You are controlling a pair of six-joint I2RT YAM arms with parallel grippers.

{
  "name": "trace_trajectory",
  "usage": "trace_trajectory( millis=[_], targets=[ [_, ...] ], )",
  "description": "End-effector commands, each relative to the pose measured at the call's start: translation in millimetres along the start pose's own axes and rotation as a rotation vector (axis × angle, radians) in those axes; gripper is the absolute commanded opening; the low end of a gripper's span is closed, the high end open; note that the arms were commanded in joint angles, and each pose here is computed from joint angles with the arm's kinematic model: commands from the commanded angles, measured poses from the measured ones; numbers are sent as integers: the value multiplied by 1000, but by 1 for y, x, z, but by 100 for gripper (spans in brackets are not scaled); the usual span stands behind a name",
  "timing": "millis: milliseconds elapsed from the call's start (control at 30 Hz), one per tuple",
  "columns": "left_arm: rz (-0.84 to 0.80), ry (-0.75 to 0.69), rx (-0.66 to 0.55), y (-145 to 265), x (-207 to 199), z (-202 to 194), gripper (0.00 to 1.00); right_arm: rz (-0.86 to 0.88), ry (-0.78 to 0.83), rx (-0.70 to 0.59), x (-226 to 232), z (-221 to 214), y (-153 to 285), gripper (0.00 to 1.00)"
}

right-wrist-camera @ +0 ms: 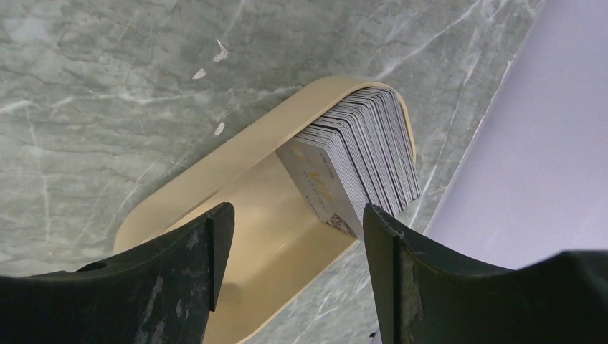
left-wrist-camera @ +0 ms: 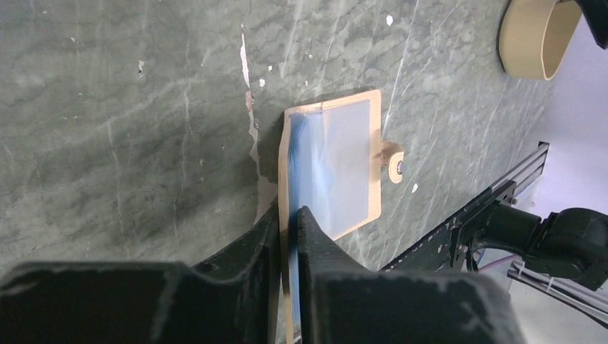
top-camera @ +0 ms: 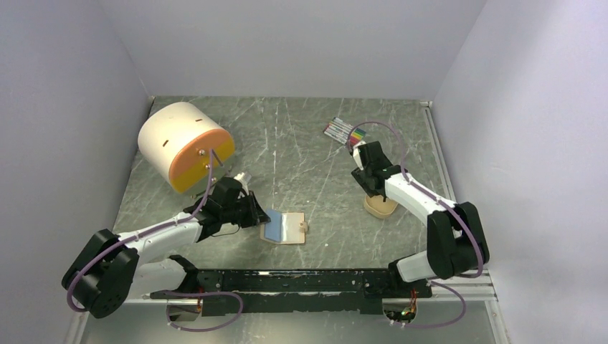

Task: Put the credit cards into the card holder
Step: Pick up the credit card from the storage box.

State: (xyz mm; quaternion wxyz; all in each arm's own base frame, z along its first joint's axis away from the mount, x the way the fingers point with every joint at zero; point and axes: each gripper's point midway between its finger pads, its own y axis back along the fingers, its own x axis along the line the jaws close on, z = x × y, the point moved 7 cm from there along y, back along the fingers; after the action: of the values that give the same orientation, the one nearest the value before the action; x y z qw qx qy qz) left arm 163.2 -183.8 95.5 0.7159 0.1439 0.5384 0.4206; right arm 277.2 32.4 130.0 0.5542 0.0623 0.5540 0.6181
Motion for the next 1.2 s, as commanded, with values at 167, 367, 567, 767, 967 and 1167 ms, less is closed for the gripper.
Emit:
trace_trajectory(
  millis=[167,367,567,767,967,1167],
  targets=[
    [-63,-36,9,-1,-8,1,9,-183,164,58,-20,-7,-11,69],
    [-81,-36,20,-2,-10,0,9,-204,190,65,-25,-8,-19,64],
    [-83,-25,12,-1,-10,0,9,-218,220,102,-26,-11,-31,61],
    [-89,-19,3,2,-10,-1,9,-184,247,108,-20,-15,-39,61],
    [-80,-16,7,3,-8,-3,9,-263,247,132,-27,-15,-41,59],
    [-85,-15,-2,5,-8,-3,9,-276,211,108,-34,-10,-35,51]
  ],
)
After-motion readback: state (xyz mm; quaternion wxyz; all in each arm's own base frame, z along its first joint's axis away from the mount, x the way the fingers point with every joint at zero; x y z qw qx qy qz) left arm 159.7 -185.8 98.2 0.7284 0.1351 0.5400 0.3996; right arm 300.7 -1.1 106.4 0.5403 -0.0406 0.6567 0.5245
